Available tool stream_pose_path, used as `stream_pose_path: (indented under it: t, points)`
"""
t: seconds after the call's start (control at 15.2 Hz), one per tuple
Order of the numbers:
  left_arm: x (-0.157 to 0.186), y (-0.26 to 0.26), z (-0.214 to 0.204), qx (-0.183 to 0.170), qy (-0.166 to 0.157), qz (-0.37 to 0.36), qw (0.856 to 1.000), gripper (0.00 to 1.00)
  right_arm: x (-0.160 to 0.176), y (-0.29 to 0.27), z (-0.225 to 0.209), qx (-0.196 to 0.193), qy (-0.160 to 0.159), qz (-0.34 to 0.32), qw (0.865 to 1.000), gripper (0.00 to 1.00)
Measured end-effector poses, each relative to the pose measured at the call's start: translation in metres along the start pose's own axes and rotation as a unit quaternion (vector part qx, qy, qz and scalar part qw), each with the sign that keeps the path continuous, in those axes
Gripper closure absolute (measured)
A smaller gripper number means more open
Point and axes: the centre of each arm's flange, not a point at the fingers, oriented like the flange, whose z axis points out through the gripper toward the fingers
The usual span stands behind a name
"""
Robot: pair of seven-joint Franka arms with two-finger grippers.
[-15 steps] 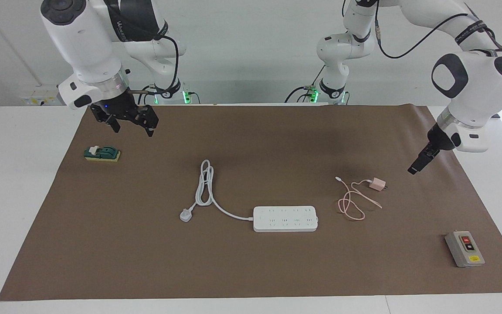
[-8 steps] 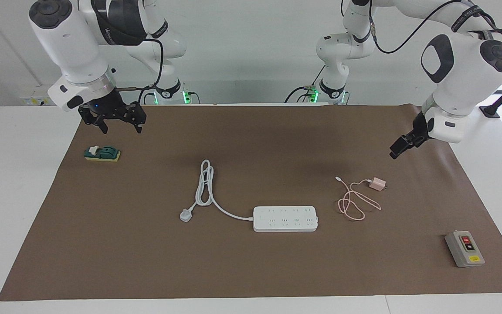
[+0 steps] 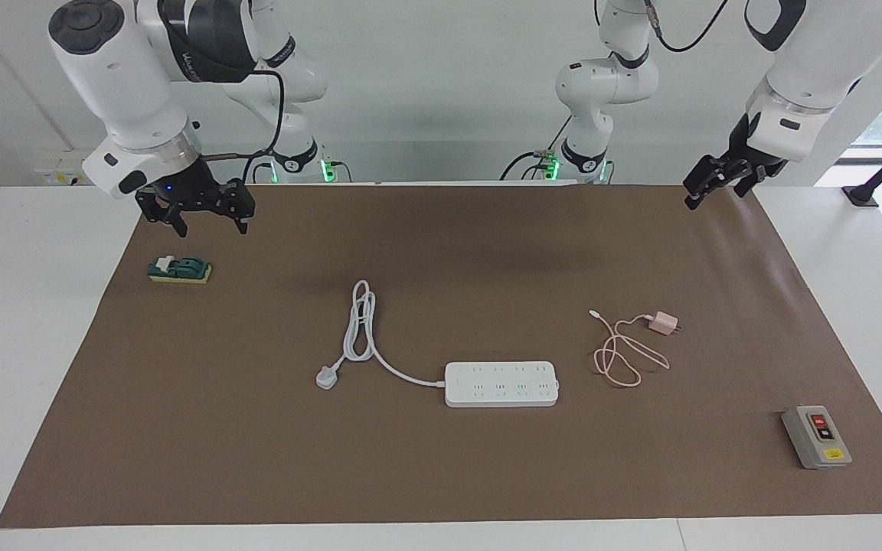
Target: Unplug charger and place it aside
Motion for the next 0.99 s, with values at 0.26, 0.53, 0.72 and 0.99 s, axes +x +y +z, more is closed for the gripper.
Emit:
stream_pose_path:
  t: [0.26,0.53,0.72,0.99]
  points:
    - [0.005,-0.014,0.007,-0.001,0.0,0.053,0.999,0.0,-0.001,0.0,0.001,0.0,-0.001,0.0,1.0,0.0]
    - [0.01,-0.013,0.014,-0.004,0.008,0.074,0.997,0.0,-0.002,0.003,0.001,0.0,-0.001,0.003,1.0,0.0]
    - [0.008,-0.006,0.015,-0.006,0.002,0.08,0.997,0.0,-0.002,0.008,0.001,0.0,-0.001,0.007,1.0,0.0]
    - [0.004,0.002,0.013,-0.008,0.002,0.088,0.996,0.0,-0.002,0.008,0.001,0.0,-0.001,0.007,1.0,0.0]
